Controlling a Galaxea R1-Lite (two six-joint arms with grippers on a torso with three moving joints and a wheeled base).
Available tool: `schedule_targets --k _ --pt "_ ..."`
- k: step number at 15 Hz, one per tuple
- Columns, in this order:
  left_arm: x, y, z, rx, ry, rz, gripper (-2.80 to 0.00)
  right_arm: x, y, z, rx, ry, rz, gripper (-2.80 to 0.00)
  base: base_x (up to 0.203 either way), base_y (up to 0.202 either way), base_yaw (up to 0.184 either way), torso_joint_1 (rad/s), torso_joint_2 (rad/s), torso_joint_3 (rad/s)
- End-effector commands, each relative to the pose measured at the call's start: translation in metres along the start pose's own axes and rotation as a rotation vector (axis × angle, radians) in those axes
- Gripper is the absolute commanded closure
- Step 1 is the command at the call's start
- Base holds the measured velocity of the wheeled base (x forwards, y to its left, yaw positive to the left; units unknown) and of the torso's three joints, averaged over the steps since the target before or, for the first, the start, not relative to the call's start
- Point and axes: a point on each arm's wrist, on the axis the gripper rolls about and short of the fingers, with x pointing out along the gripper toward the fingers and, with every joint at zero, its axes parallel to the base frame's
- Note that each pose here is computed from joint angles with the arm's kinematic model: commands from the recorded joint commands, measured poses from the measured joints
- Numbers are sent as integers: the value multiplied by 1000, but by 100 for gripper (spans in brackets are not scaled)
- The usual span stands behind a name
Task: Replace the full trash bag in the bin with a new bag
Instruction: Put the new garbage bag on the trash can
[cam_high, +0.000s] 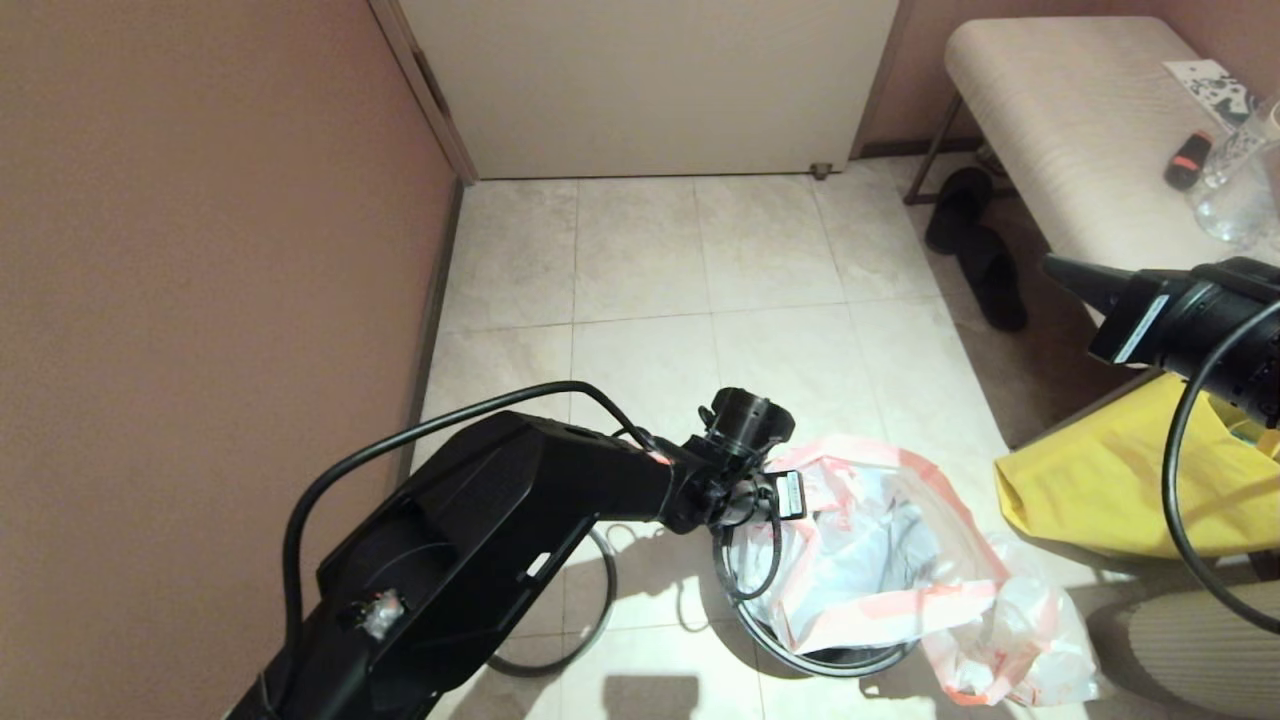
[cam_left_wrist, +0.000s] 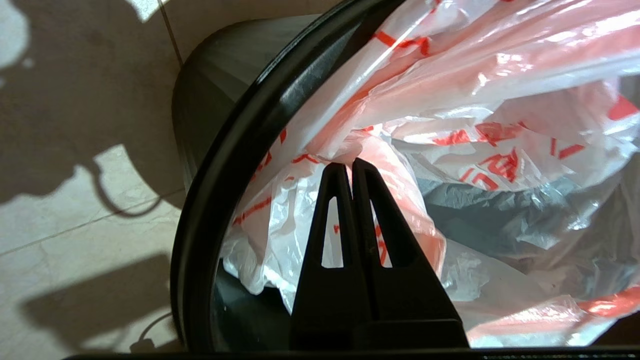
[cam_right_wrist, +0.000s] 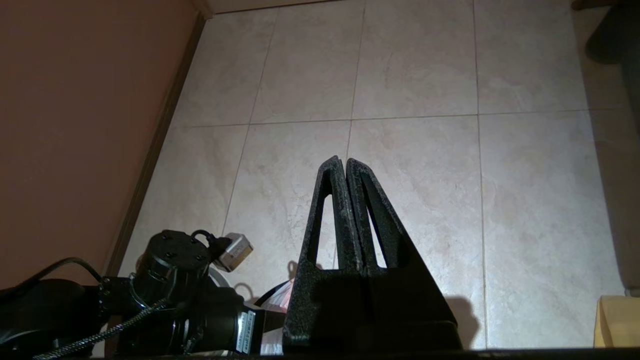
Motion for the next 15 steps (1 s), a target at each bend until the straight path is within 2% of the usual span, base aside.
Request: schedule_targets --k 1,3,7,8,11,15 --pt "-25 -6 13 -5 -29 -13 0 0 5 -2 4 12 21 0 0 0 0 0 0 0" --pt "-37 -9 15 -6 -37 -10 0 -1 7 -2 7 25 27 0 0 0 0 0 0 0" --pt "-24 -5 10 -15 -28 1 0 0 8 -4 8 30 31 0 0 0 0 0 0 0" --pt "-22 -5 11 -18 -35 7 -280 0 9 -5 8 33 34 0 0 0 0 0 0 0" --pt "-24 -10 11 -17 -44 11 -280 0 9 -4 10 32 33 0 0 0 0 0 0 0" --pt "-7 -9 0 -6 -28 17 -280 0 8 -3 9 26 29 0 0 0 0 0 0 0"
